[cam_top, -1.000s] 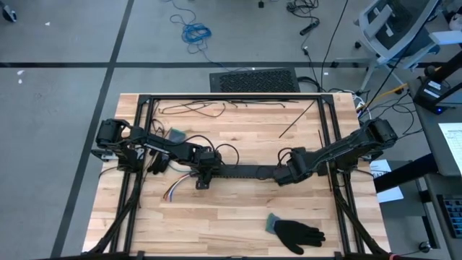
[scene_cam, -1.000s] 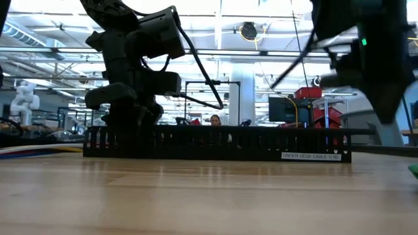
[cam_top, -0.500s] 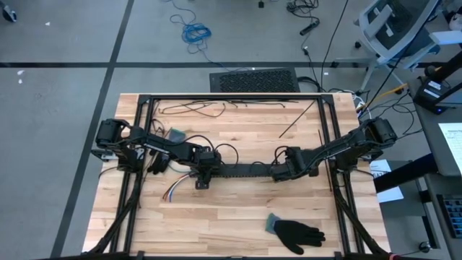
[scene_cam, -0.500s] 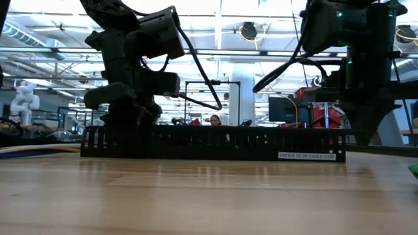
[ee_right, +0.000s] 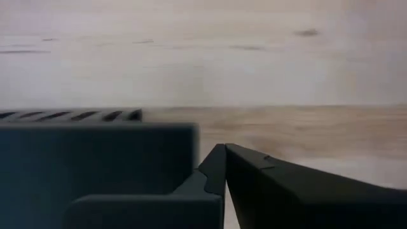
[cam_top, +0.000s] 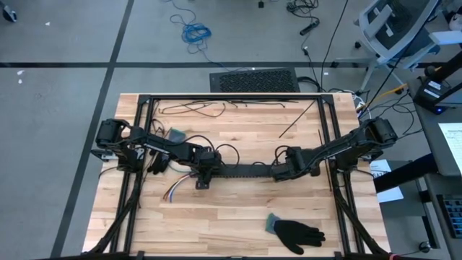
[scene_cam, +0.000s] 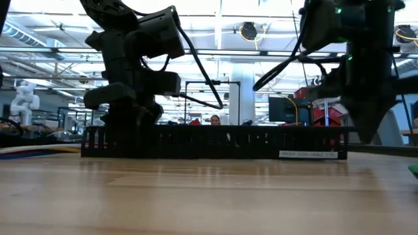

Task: Ziptie cables
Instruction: Close the cable duct with the cable duct cover

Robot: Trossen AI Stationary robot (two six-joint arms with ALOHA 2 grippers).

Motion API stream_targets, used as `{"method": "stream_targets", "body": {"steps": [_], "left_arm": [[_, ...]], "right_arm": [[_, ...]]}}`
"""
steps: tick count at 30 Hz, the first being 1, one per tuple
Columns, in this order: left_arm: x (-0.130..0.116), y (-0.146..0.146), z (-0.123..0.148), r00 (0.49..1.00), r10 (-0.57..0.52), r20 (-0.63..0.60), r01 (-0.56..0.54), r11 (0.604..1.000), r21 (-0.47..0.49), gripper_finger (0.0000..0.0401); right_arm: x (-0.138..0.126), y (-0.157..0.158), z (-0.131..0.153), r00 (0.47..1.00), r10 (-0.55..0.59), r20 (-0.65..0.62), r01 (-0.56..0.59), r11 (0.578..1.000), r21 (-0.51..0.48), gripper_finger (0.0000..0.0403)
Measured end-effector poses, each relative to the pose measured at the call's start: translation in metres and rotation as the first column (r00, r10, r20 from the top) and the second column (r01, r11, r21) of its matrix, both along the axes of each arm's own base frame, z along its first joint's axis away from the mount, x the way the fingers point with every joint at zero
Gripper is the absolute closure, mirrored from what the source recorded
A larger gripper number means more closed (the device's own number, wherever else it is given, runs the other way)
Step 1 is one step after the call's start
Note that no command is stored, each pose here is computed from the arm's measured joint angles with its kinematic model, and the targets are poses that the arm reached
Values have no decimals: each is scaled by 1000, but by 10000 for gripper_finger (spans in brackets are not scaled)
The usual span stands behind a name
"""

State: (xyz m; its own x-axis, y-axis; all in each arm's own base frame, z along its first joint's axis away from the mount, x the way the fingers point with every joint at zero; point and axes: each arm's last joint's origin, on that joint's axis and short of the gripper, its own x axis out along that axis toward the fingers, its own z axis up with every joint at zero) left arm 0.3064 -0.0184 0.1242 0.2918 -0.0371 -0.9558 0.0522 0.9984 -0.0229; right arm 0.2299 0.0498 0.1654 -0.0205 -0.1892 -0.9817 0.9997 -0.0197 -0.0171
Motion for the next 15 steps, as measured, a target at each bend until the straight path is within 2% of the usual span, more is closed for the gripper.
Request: {"method": "stream_targets", "body": {"steps": [4,8,10,12,15], "left_arm": [[2,0,1,1000,-3,19,3,1000,-4,153],[2,0,1,1000,0,22,0,1000,-5,153],[2,0,1,1000,3,22,-3,1000,-6,153],[2,0,0,1000,8,16,-8,1000,-6,153],[1,0,0,1000,15,5,-15,1000,-6,153]], "right_arm": [[-16,4,8,986,-7,-166,5,1000,-12,403],[-10,8,11,992,5,-123,-1,1000,31,403],[-4,9,9,999,-8,-54,10,999,32,403],[1,9,8,1000,18,10,-18,1000,4,403],[3,8,7,996,88,25,-87,995,-50,403]]}}
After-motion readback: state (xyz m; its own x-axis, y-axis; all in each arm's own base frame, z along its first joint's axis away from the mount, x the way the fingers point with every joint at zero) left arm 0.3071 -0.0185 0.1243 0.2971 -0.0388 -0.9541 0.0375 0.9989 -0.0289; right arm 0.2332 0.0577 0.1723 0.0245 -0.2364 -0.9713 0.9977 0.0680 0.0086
